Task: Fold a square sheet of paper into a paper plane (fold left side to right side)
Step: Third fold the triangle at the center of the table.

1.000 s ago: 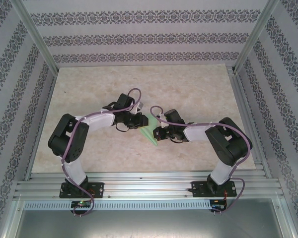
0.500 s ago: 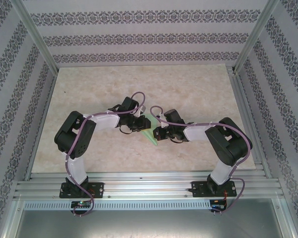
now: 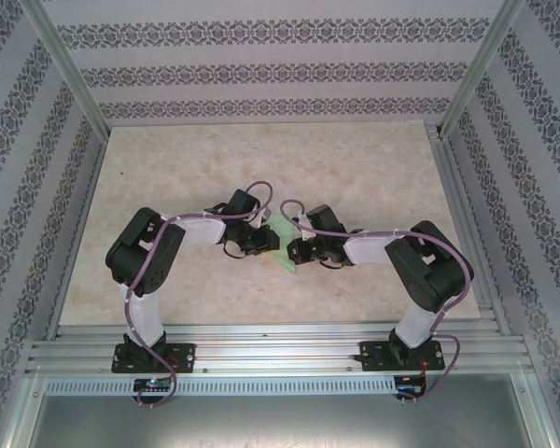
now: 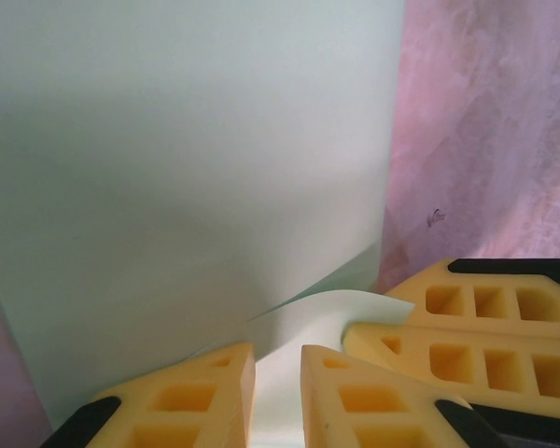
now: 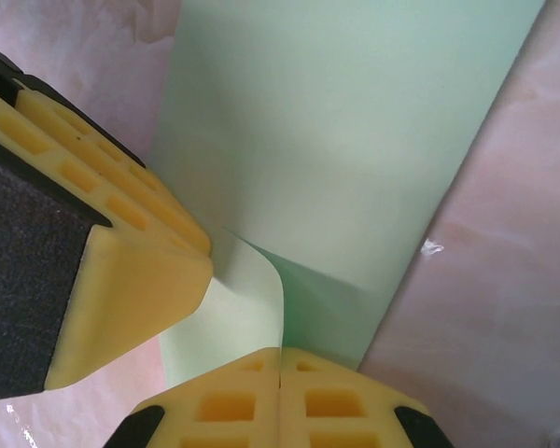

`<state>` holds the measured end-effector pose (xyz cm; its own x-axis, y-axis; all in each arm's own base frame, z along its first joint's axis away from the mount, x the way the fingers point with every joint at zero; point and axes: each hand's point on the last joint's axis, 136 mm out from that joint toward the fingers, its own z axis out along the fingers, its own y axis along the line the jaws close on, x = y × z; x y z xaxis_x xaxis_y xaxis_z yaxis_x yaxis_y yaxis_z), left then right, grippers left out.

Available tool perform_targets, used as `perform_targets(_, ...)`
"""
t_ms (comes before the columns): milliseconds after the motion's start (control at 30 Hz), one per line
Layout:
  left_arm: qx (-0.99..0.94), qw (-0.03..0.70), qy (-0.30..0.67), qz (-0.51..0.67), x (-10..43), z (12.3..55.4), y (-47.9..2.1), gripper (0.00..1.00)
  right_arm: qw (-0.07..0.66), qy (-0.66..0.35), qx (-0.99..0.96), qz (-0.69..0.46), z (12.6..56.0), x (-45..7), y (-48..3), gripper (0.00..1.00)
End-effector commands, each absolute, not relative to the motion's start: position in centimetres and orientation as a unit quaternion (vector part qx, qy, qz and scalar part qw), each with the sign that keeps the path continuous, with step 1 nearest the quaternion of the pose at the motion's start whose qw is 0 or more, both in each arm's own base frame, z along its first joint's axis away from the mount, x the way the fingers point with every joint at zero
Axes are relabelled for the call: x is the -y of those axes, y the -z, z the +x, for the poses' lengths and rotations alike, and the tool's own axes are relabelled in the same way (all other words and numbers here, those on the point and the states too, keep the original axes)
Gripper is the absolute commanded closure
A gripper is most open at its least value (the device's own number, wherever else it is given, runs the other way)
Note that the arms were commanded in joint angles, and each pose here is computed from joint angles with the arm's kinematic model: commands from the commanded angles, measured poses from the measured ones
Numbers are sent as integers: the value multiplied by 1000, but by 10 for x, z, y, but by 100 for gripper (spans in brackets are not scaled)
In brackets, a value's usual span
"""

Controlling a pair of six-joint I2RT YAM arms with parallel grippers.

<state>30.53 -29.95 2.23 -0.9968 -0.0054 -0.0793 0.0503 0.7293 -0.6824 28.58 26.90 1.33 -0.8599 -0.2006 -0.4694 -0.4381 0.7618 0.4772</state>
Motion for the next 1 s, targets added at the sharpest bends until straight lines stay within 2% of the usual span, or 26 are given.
perform_targets(0, -941, 23, 337, 17, 289, 290, -2, 78, 143, -243, -944, -169, 265, -247, 22, 96)
perform_targets(233, -947, 20, 321, 11, 281, 284, 9, 78, 180, -273, -936, -131, 281, -254, -38, 77)
perform_targets(300, -947, 20, 321, 11, 281, 283, 9, 78, 184, -284, -934, -116, 280, -255, -55, 75)
perform_targets(600, -947, 25, 321, 17, 285, 283, 8, 79, 123, -357, -923, -78, 246, -285, -57, 79)
perform_targets(967, -949, 26, 315, 18, 283, 283, 10, 79, 84, -337, -935, -74, 240, -286, -29, 81)
